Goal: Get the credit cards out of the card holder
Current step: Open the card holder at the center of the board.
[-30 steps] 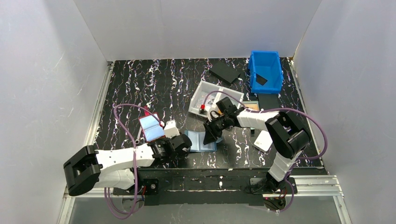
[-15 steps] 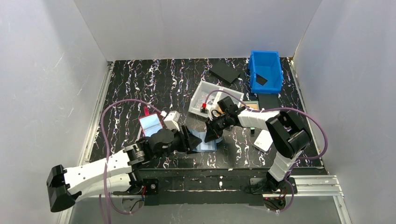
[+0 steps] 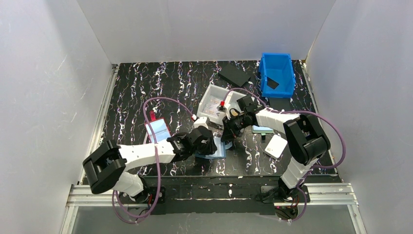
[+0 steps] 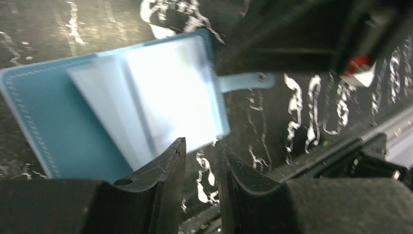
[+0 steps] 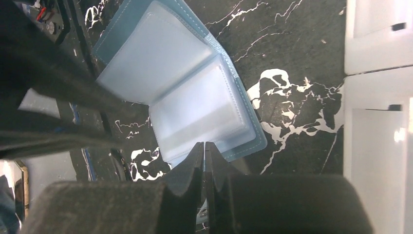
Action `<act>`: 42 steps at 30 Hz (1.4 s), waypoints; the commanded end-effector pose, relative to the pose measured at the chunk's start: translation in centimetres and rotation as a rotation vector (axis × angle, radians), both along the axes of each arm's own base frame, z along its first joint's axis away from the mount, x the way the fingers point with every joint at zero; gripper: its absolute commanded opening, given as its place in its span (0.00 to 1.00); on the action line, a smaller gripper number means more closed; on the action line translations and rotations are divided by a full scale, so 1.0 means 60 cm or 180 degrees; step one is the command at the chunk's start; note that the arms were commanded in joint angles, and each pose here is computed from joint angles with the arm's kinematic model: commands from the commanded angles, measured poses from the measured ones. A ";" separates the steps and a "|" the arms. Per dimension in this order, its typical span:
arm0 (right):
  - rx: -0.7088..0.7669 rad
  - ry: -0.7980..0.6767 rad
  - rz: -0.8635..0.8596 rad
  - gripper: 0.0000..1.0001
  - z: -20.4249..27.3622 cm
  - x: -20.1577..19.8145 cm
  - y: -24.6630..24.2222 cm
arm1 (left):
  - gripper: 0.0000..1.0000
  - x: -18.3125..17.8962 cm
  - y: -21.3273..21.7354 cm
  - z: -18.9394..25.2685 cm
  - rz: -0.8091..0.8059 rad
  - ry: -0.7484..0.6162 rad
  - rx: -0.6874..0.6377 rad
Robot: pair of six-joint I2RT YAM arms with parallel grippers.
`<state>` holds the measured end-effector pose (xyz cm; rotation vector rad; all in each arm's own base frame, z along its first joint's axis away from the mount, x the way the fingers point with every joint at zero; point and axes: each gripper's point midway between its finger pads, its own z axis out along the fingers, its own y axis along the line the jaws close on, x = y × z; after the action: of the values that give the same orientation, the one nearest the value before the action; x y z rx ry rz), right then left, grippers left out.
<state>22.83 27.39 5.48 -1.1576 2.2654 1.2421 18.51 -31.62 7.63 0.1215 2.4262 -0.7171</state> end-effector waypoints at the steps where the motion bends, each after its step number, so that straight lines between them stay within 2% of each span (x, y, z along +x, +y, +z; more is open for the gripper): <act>1: 0.0149 0.0015 0.0052 0.13 0.025 -0.003 0.012 | 0.27 0.029 0.035 -0.025 0.0351 0.0060 0.0178; 5: 0.0173 0.0118 0.0033 0.18 0.020 -0.007 0.015 | 0.28 0.024 0.054 -0.051 0.0416 0.0148 0.0257; 14: 0.0056 0.0304 -0.0031 0.24 -0.008 -0.012 0.015 | 0.38 0.003 0.073 -0.092 0.0387 0.0282 0.0334; 28: 0.0065 0.0486 0.0005 0.29 -0.016 -0.024 0.021 | 0.40 -0.015 0.061 -0.103 0.0178 0.0406 0.0287; 33: 0.0108 0.0555 -0.0003 0.31 -0.012 -0.027 0.024 | 0.47 -0.022 0.046 -0.104 0.0054 0.0431 0.0131; 42: 0.0016 0.0634 -0.0165 0.34 -0.023 -0.022 0.023 | 0.60 -0.032 0.040 -0.120 -0.0016 0.0549 0.0129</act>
<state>21.13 28.38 4.27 -1.0396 2.4025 1.4028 18.08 -30.49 3.08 0.0534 2.5093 -0.7682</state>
